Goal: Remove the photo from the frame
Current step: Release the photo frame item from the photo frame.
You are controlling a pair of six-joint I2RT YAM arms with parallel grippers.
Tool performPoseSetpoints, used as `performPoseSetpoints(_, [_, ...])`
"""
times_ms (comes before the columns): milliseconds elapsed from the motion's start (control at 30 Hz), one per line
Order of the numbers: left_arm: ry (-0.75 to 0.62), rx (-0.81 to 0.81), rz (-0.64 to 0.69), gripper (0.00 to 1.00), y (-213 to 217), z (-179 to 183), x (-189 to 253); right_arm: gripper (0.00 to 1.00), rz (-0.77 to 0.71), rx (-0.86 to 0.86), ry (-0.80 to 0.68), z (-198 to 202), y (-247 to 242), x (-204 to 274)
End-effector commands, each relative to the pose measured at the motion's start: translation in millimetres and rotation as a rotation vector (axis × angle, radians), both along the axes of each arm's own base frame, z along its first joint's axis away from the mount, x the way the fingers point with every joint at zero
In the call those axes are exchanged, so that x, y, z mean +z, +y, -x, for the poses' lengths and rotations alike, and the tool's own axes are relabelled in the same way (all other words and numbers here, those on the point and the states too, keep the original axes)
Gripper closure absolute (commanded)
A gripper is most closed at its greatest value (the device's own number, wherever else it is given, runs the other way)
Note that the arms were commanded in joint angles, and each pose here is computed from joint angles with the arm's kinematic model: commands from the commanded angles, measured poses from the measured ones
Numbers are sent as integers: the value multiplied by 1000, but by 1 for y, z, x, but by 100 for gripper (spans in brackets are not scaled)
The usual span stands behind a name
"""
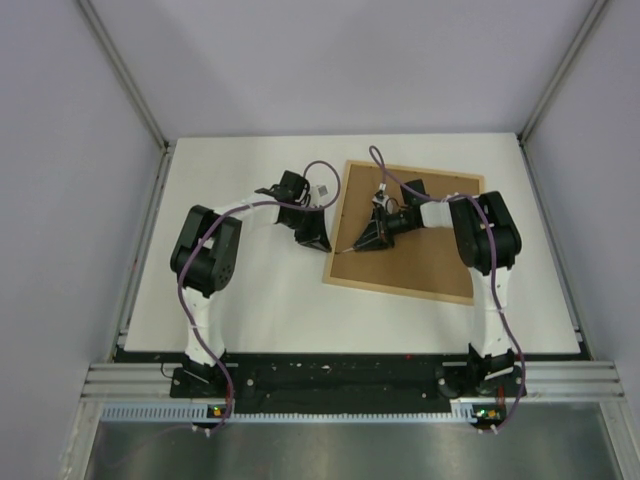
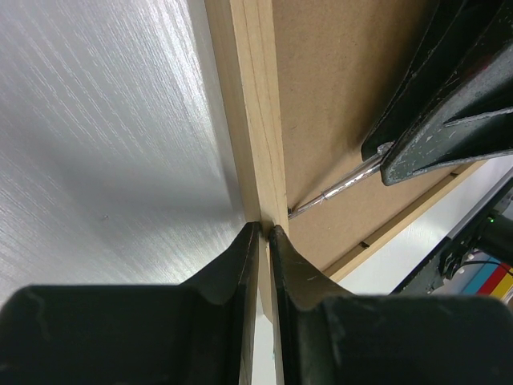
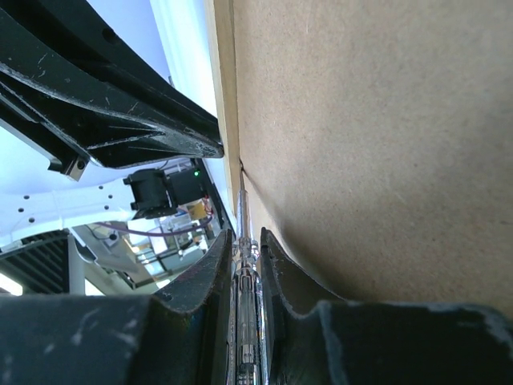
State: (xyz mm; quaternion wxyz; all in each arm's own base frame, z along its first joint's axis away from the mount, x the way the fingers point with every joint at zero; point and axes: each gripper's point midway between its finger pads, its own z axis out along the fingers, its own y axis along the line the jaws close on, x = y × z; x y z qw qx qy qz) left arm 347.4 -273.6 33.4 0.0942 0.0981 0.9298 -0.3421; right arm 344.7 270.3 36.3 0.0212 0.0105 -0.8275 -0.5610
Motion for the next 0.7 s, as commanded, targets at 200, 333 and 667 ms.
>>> performPoseSetpoints(200, [22, -40, 14, 85, -17, 13, -7, 100, 40, -58, -21, -25, -5, -17])
performPoseSetpoints(333, [13, -37, 11, 85, -15, 12, -4, 100, 42, -79, -61, -29, -17, -1])
performPoseSetpoints(667, [8, -35, 9, 86, -15, 10, -3, 100, 67, -66, -53, -23, -24, -3])
